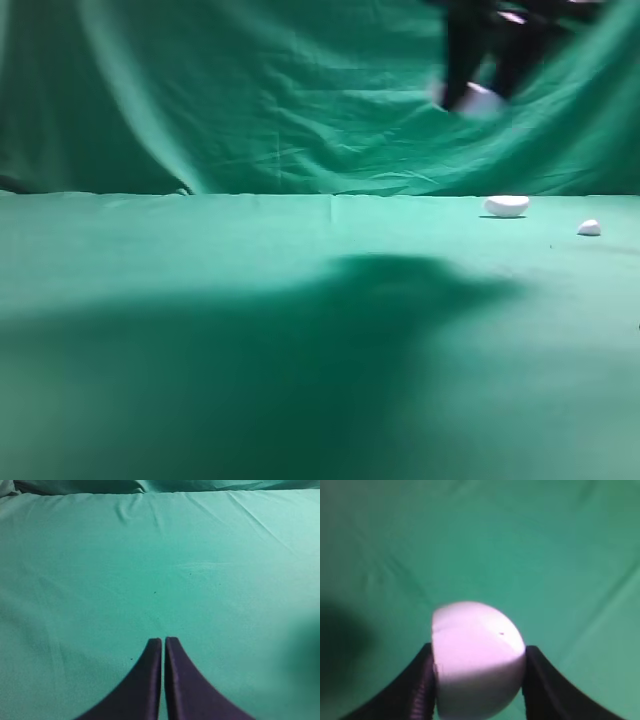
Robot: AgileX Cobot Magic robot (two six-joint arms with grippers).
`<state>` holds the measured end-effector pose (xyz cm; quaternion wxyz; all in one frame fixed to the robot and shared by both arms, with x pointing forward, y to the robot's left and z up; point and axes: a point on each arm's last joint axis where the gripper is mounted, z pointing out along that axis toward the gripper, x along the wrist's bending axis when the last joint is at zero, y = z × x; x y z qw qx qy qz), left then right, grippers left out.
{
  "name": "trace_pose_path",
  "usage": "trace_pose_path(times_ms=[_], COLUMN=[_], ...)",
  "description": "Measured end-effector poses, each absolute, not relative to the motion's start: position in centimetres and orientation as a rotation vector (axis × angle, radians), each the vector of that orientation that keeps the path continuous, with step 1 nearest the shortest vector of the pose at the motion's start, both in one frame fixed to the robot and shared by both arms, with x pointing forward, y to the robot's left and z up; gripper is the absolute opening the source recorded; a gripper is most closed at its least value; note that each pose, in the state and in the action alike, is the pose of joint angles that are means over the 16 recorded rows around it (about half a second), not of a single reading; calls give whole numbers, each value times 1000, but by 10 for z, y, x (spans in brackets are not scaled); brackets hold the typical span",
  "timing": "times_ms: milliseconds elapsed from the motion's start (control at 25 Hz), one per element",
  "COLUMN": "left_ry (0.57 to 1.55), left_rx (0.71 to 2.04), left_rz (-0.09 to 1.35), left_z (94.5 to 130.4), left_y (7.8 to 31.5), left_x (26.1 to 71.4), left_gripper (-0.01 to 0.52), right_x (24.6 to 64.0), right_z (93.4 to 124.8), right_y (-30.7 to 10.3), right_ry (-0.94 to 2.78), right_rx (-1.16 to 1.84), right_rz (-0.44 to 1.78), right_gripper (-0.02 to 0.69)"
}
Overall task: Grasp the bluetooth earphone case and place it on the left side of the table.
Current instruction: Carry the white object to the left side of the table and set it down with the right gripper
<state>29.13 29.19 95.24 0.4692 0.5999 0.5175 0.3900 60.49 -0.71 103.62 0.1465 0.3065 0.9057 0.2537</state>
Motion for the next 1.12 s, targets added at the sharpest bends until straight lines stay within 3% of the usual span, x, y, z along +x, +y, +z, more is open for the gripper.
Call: trace_pose_path(times_ms=[320, 520, 680, 960, 1120], left_ry=[1269, 1269, 1269, 1269, 1269], left_rx=[1471, 1471, 1471, 1471, 1471], left_rz=[956, 956, 956, 956, 956], left_z=[952, 952, 952, 952, 952], left_y=[292, 292, 292, 292, 292], left_x=[291, 291, 291, 291, 291], left_gripper=[0, 0, 0, 0, 0], right_x=[589, 583, 581, 578, 572], right_z=[980, 948, 934, 941, 968], right_y=[88, 115, 123, 125, 119], right_ry=[2720, 2747, 2752, 2752, 2763], right_rx=[684, 640, 635, 661, 702], right_rz=[762, 774, 794, 825, 817], right_gripper=[317, 331, 380, 481, 479])
